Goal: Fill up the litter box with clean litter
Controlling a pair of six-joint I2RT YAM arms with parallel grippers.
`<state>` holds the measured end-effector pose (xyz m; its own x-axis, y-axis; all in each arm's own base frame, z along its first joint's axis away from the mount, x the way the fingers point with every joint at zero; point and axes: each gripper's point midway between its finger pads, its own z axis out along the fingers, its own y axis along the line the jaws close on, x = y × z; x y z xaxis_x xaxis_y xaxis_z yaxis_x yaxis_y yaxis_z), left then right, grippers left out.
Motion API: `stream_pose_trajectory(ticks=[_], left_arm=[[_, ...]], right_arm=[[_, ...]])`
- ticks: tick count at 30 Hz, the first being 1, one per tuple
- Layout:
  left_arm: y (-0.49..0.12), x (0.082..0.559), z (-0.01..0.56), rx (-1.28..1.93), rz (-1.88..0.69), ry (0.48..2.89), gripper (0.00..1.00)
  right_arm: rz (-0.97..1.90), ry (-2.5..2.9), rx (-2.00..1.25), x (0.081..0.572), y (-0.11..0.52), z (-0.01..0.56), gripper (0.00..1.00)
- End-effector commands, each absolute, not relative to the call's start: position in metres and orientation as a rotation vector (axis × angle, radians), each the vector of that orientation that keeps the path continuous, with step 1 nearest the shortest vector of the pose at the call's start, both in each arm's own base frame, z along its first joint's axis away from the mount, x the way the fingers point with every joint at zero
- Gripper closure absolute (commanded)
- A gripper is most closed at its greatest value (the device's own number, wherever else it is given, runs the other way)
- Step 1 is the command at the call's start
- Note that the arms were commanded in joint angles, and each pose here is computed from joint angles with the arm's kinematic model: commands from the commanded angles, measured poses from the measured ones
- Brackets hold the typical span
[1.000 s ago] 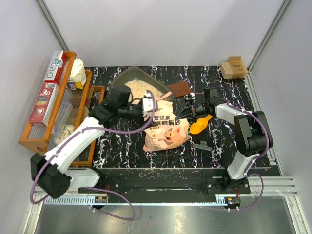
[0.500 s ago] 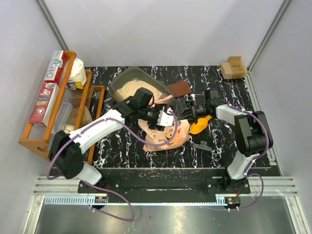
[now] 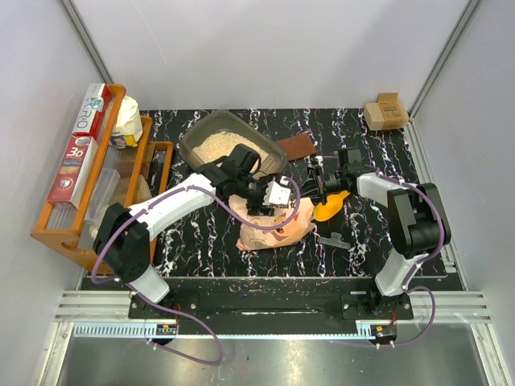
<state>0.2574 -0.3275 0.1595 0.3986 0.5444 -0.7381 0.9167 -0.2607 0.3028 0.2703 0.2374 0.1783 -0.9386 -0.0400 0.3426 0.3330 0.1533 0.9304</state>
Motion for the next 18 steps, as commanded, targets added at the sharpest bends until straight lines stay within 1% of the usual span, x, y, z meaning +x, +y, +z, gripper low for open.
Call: stream_pose_trajectory(ticks=[1, 2, 3, 5, 6, 9, 11, 15, 18], left_arm=[[-0.334, 0.227, 0.151, 1.89, -0.883, 1.383, 0.29], [-0.341, 0.243, 0.158, 1.831, -0.818, 1.367, 0.26], [-0.339, 0.243, 0.167, 1.769, -0.811, 1.395, 0.24], [-0.343, 0.255, 0.191, 1.689, -0.752, 1.325, 0.21], [-0.34, 0.252, 0.204, 1.66, -0.748, 1.307, 0.2], [-0.337, 0.247, 0.215, 1.653, -0.755, 1.323, 0.2], [-0.332, 0.253, 0.221, 1.615, -0.705, 1.343, 0.2], [-0.313, 0.247, 0.235, 1.598, -0.549, 1.169, 0.21], [-0.309, 0.24, 0.225, 1.661, -0.538, 1.156, 0.23]], right_arm=[[-1.939, -2.096, -0.181, 0.265, 0.229, 0.209, 1.0], [-1.938, -2.096, -0.182, 0.265, 0.228, 0.208, 1.0], [-1.938, -2.093, -0.18, 0.264, 0.228, 0.208, 1.0], [-1.938, -2.093, -0.183, 0.264, 0.228, 0.206, 1.0], [-1.938, -2.093, -0.186, 0.264, 0.227, 0.206, 1.0], [-1.936, -2.09, -0.188, 0.265, 0.227, 0.206, 1.0], [-1.942, -2.093, -0.188, 0.267, 0.226, 0.207, 1.0], [-1.945, -2.094, -0.182, 0.266, 0.226, 0.207, 1.0], [-1.942, -2.094, -0.19, 0.266, 0.226, 0.206, 1.0]])
